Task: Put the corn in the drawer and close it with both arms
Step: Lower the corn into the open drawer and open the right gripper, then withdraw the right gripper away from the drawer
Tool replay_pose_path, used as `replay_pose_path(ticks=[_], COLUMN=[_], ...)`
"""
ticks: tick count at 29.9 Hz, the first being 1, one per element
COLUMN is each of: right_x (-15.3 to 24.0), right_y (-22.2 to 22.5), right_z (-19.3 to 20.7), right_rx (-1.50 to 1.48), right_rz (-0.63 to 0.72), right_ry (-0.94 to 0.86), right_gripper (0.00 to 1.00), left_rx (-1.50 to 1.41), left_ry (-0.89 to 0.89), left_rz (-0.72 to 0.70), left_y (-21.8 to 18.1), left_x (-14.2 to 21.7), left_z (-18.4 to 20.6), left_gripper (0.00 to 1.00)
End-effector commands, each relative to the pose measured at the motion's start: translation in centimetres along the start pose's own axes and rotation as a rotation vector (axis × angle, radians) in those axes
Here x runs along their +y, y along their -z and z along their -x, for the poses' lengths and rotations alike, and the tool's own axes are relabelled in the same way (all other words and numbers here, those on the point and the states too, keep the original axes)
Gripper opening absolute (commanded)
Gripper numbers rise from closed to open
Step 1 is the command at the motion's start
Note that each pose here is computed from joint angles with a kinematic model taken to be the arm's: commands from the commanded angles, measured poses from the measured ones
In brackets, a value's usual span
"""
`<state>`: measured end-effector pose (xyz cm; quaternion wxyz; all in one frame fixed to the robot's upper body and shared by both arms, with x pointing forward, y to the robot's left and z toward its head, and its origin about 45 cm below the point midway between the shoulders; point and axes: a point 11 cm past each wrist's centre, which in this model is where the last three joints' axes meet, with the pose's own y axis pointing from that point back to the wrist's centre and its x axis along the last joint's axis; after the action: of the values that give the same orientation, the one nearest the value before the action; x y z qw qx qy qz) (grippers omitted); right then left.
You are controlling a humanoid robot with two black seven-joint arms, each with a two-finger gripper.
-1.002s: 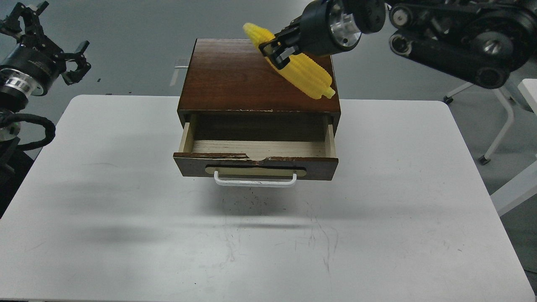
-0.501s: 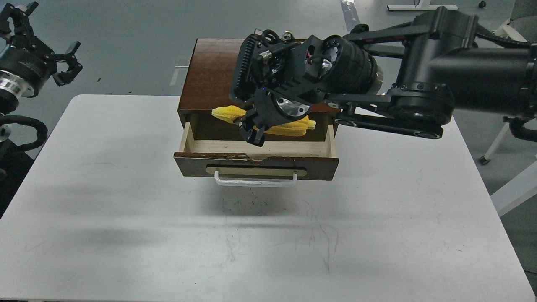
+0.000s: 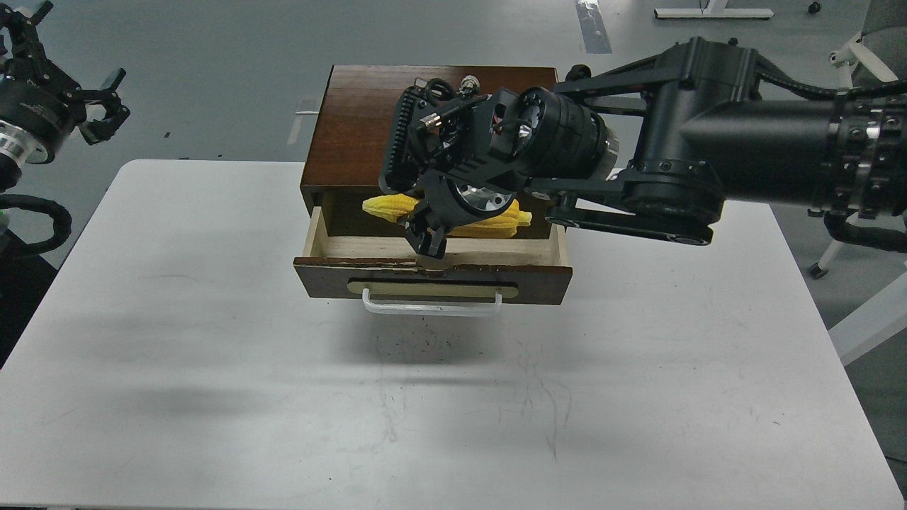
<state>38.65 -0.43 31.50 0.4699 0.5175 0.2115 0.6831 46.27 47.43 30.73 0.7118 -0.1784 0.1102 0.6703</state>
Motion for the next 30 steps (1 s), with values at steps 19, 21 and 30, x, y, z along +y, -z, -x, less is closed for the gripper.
replay_pose_path(ticks=[19,21,30], right_x=[4.2,5.0,12.4], right_y=[-6.5,-8.0,-17.7], right_z=[-5.9,-6.3,-0.7], right_rx=[-0.415,-0.527,-1.22], right_rz=[0.016,0.006,-0.08], right_ry=[-0.321,-0.379,-0.716], right_gripper=[0.98,0.99,0.99], left_rx=[-0.006,-0.012,-0.137], left_ry=[0.007,0.008,0.098], left_rz=[-0.001,-0.01,0.002], left_y=[-0.7,-0.6,-3.3], left_x=[-0.2,-0.2,-2.3], left_z=[0.2,0.2,3.4], left_gripper=[0.99,0.99,0.98])
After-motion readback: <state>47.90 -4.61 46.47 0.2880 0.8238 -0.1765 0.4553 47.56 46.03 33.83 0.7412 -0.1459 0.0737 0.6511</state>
